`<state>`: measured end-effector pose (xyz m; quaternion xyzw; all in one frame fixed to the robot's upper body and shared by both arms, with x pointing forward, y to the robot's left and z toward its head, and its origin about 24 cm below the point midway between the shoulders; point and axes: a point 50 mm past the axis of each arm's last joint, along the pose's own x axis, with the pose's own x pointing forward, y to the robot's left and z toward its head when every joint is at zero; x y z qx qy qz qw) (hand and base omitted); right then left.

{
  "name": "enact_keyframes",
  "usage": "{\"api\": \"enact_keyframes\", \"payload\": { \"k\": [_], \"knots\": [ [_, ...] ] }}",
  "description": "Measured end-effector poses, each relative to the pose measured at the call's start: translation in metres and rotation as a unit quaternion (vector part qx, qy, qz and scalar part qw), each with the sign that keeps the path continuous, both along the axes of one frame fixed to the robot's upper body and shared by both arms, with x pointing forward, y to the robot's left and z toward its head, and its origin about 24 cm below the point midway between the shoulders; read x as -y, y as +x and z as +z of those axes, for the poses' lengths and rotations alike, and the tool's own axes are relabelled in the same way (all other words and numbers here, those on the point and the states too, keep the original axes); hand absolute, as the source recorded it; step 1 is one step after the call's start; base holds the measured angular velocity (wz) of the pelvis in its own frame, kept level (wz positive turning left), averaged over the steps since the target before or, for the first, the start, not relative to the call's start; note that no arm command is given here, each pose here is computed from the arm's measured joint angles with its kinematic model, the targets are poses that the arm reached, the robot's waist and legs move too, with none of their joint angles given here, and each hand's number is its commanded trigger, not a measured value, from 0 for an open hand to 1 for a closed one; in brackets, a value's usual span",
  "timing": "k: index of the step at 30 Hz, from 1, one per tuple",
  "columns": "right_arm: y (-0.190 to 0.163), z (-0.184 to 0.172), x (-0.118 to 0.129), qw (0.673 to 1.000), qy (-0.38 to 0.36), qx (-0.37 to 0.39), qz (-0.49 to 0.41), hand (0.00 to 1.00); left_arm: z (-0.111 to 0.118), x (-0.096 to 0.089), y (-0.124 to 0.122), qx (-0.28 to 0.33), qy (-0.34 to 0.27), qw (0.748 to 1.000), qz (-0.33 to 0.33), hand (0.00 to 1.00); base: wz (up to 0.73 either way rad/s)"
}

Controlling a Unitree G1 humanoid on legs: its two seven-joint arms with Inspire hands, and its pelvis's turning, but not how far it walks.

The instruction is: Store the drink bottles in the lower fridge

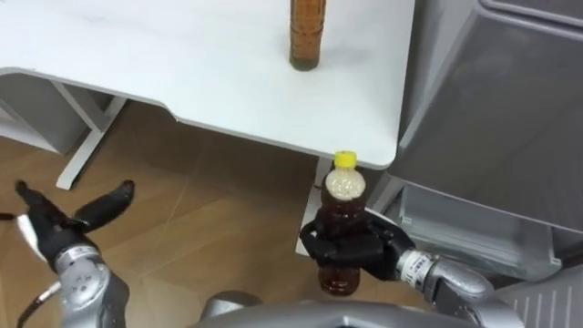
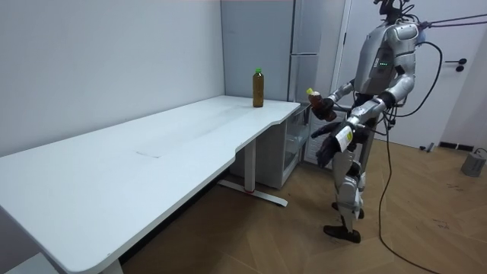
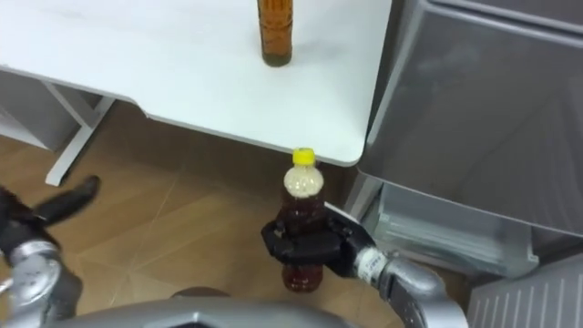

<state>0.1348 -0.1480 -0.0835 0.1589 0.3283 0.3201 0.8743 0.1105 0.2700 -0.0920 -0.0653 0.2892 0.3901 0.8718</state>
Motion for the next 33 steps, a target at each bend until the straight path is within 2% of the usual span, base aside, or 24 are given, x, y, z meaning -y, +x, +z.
{"api": "enact_keyframes", "payload": {
  "k": [6, 10, 13, 17, 22, 29, 33],
  "knots": [
    [0.004, -0.001, -0.002, 1.000, 0.000, -0.011, -0.008, 1.00, -0.034, 0.015, -0.032, -0.072, -0.108, 0.991, -0.017, 0.00, -0.01],
    [0.007, -0.001, -0.005, 0.999, 0.014, -0.028, -0.019, 1.00, -0.057, 0.029, -0.067, -0.147, -0.184, 0.972, -0.014, 0.00, -0.03],
    [0.009, 0.000, -0.007, 0.999, 0.019, -0.028, -0.024, 1.00, -0.064, 0.036, -0.090, -0.172, -0.235, 0.957, 0.001, 0.00, 0.00],
    [0.019, 0.003, -0.009, 0.999, 0.017, -0.025, -0.017, 1.00, -0.070, 0.039, -0.110, -0.201, -0.272, 0.941, -0.003, 0.00, 0.02],
    [0.023, 0.004, -0.008, 0.999, 0.016, -0.022, -0.017, 1.00, -0.071, 0.043, -0.111, -0.198, -0.299, 0.933, -0.020, 0.00, 0.00],
    [0.020, -0.002, -0.003, 0.998, 0.015, -0.049, -0.049, 1.00, -0.074, 0.040, -0.109, -0.244, -0.272, 0.928, -0.070, 0.00, -0.03],
    [0.020, -0.004, 0.004, 0.995, 0.015, -0.059, -0.084, 1.00, -0.074, 0.039, -0.102, -0.267, -0.238, 0.925, -0.128, 0.00, -0.07]
  ]
}}
